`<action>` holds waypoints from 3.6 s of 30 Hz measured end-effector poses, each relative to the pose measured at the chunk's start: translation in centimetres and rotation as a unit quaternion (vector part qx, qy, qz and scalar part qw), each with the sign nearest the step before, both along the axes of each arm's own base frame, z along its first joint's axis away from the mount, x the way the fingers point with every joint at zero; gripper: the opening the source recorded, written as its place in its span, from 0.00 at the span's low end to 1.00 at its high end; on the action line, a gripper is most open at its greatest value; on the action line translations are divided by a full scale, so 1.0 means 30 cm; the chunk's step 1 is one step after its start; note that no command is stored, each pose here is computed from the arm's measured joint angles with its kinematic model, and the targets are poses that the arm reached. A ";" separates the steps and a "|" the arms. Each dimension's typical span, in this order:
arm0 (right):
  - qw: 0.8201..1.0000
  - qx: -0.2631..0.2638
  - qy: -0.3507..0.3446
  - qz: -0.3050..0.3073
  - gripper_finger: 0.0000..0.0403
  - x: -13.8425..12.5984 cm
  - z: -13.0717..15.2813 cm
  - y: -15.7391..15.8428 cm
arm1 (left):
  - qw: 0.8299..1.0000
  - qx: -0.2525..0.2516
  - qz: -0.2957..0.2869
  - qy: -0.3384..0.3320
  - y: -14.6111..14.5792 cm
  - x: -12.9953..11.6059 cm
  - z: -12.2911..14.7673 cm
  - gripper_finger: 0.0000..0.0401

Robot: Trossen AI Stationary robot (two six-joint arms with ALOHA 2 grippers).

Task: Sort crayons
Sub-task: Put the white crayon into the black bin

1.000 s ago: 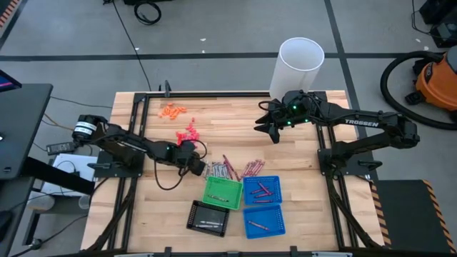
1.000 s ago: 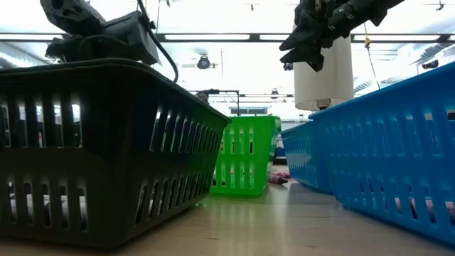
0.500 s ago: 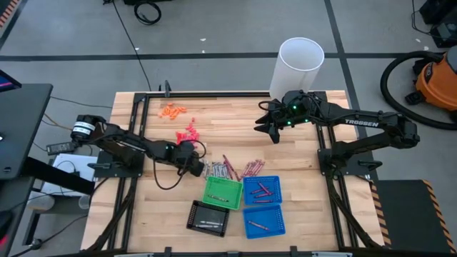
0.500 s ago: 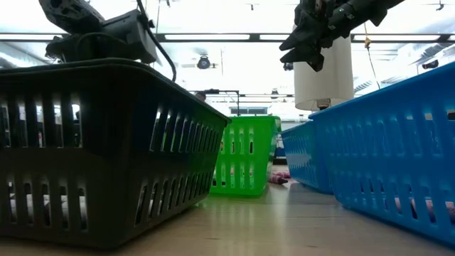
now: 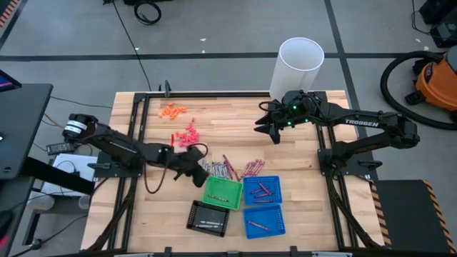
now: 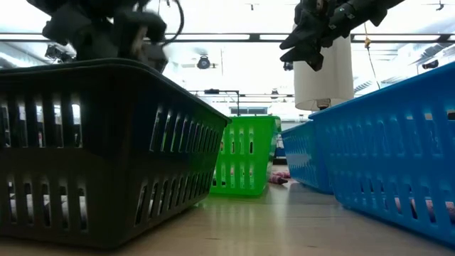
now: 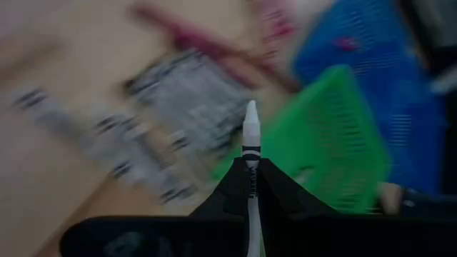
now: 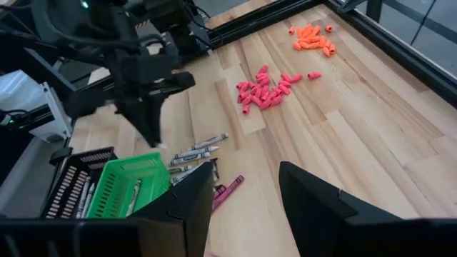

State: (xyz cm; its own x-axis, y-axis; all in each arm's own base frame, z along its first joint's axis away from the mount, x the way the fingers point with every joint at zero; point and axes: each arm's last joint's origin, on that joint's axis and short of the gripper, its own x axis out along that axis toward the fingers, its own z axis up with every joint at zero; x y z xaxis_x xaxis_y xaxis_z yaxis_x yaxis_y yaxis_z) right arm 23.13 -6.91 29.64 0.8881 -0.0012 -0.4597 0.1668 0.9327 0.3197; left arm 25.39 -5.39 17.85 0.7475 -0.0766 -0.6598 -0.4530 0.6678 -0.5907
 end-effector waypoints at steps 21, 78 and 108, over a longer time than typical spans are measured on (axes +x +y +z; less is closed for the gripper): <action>1.000 0.009 -0.005 0.029 0.42 0.001 0.001 0.008 | 0.972 0.074 -0.207 -0.087 -0.346 0.119 -0.040 0.05; 0.999 -0.024 0.022 0.028 0.42 0.013 -0.011 0.069 | 0.978 0.152 0.036 0.138 0.042 0.057 0.014 0.29; 0.999 -0.027 0.010 0.030 0.42 0.016 -0.004 0.067 | 0.923 -0.031 0.319 0.213 0.137 0.071 -0.101 0.46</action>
State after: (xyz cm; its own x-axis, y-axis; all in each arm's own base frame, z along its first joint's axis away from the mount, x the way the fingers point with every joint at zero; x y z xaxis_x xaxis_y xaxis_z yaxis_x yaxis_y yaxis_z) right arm 23.61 -4.90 29.52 0.8780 0.0257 -0.4779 0.1167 0.9569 0.2660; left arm 27.51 -1.29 14.84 0.3268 0.2411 -0.9138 -0.9424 0.1553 -0.2961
